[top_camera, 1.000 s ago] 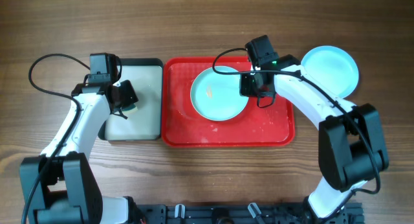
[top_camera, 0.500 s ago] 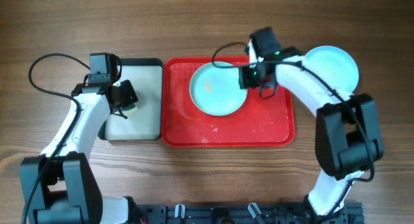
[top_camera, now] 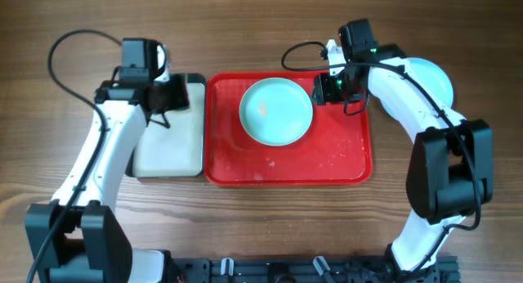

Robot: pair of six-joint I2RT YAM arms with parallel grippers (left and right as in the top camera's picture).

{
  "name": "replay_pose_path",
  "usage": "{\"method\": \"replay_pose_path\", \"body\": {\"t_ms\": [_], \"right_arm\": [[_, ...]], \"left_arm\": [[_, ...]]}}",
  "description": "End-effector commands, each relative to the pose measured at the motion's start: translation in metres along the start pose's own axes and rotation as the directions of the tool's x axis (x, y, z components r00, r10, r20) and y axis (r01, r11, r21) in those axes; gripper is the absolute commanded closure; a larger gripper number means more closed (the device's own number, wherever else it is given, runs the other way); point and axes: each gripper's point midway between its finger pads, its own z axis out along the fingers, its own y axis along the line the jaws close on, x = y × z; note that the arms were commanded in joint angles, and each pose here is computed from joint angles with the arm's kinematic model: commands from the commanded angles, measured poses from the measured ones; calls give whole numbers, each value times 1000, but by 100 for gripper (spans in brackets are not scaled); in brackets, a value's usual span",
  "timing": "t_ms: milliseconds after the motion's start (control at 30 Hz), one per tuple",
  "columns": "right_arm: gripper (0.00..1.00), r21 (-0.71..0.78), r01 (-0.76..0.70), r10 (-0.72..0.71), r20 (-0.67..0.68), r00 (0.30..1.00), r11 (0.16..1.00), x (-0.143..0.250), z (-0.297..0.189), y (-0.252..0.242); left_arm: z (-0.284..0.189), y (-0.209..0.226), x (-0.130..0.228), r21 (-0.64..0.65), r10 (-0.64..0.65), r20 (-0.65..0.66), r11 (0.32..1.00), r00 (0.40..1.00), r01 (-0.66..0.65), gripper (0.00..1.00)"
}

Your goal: Clean dirty plates on tray and stack at the side

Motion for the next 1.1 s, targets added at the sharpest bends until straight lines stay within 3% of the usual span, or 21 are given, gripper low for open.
{"method": "replay_pose_path", "body": {"t_ms": [0, 200, 300, 467, 600, 667, 700, 767, 833, 967, 1067], "right_arm": [[51, -68, -68, 65, -41, 997, 995, 19, 19, 15], [75, -72, -121, 118, -44, 992, 990, 37, 44, 24], [96, -104, -143, 139, -48, 989, 984, 36, 43, 30], [96, -162, -133, 124, -64, 990, 978, 38, 43, 46], [94, -157, -223, 211, -90, 973, 962, 41, 45, 55], [82, -158, -239, 227, -95, 969, 958, 42, 46, 60], [69, -158, -232, 219, -94, 971, 960, 43, 46, 62], [64, -120, -200, 194, -57, 979, 973, 38, 48, 55], [66, -87, -103, 106, 20, 994, 991, 23, 49, 48], [88, -95, -66, 72, 56, 996, 993, 15, 48, 50], [85, -94, -68, 74, 53, 996, 993, 16, 48, 50]], "left_arm": [[0, -48, 3, 109, 74, 5, 991, 997, -74, 96], [6, -96, 5, 179, 137, 51, 973, 989, -144, 96], [6, -100, 8, 186, 122, 43, 974, 992, -128, 96], [13, -97, 15, 175, 82, 2, 981, 997, -81, 96], [30, -93, 32, 152, 79, -74, 986, 994, -68, 96], [35, -94, 36, 147, 84, -91, 987, 992, -70, 96], [36, -95, 37, 149, 87, -92, 986, 992, -73, 96], [36, -96, 38, 150, 90, -92, 986, 992, -75, 96], [36, -97, 39, 151, 93, -94, 985, 991, -78, 96], [35, -97, 39, 150, 93, -96, 986, 991, -78, 96], [35, -97, 40, 151, 95, -97, 985, 991, -79, 96]]}}
